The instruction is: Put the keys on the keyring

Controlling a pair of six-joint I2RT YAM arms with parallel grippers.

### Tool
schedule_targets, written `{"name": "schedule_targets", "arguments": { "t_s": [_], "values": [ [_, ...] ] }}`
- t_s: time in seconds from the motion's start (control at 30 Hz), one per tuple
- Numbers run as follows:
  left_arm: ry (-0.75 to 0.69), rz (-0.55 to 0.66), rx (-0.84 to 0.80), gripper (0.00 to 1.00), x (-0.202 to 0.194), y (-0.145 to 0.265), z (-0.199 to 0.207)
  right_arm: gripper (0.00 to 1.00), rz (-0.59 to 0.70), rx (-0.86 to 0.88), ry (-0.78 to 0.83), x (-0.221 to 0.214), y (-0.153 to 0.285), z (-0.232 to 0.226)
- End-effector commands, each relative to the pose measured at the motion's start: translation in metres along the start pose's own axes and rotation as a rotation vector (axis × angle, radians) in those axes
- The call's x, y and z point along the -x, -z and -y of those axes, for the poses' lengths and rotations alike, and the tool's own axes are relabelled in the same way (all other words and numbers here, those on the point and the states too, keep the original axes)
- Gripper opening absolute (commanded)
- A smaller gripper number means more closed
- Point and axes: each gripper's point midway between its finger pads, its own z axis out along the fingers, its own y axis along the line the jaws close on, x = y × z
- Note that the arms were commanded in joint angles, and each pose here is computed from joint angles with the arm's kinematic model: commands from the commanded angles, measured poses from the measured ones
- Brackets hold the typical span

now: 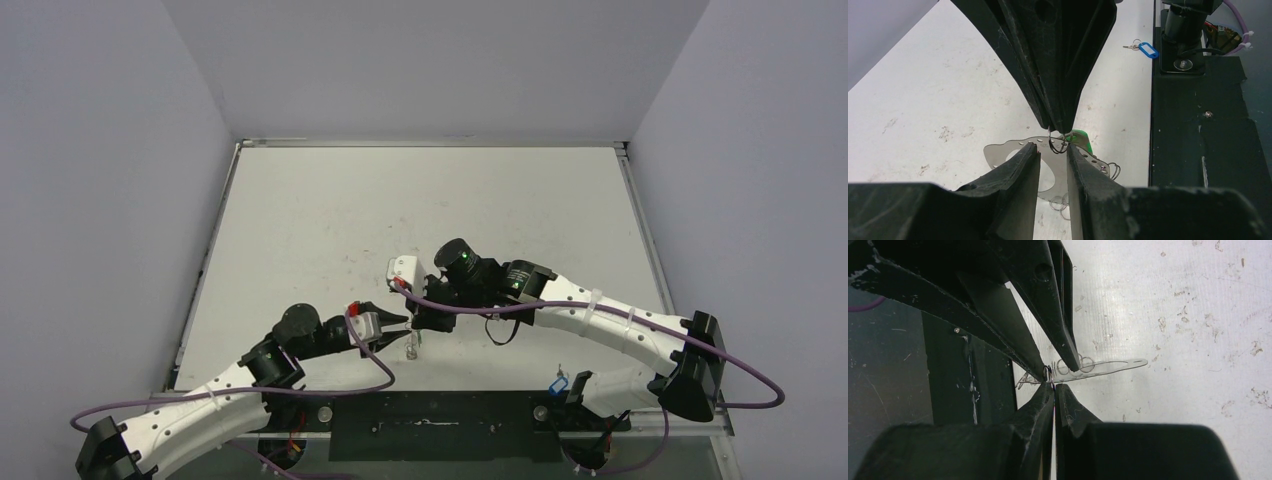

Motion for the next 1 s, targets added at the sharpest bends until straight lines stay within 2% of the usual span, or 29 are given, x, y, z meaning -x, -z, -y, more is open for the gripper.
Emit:
{"name": "schedule_targets", "arguments": {
  "t_s": [0.0,0.33,0.4,0.47,0.53,0.57,0.7,0.77,0.97],
  "values": [
    [-0.027,0.103,-0.007,0.25,0.034,-0.004,-0.003,0.00,0.054,-0.011,0.013,0.022,0.002,0.001],
    [-0.022,0.122,-0.003,0.23,0.037,-0.004,-0.003,0.00,0.053,-0.014,0.017,0.021,0.001,0.001],
    [-0.020,0.116,-0.004,0.14,0.036,-0.003,-0.002,0.00,0.058,-0.015,0.021,0.022,0.002,0.001],
    [-0.026,0.110,-0.005,0.00,0.034,-0.003,-0.003,0.00,0.060,-0.017,0.023,0.022,0.003,0.001],
    [-0.030,0.108,-0.005,0.00,0.033,-0.003,-0.002,0.00,0.065,-0.020,0.030,0.023,0.004,0.001],
    [-0.033,0.112,-0.003,0.00,0.034,-0.003,-0.003,0.04,0.070,-0.026,0.032,0.023,0.005,0.002],
    [-0.033,0.139,0.017,0.00,0.036,-0.001,-0.005,0.32,0.136,-0.060,0.054,0.030,0.012,0.004],
    [-0.029,0.167,0.027,0.00,0.038,0.000,-0.005,0.42,0.197,-0.077,0.072,0.032,0.018,0.005],
    [-0.050,0.276,0.052,0.00,0.050,0.005,-0.006,0.44,0.372,-0.061,0.149,0.038,0.037,-0.002]
  ]
}}
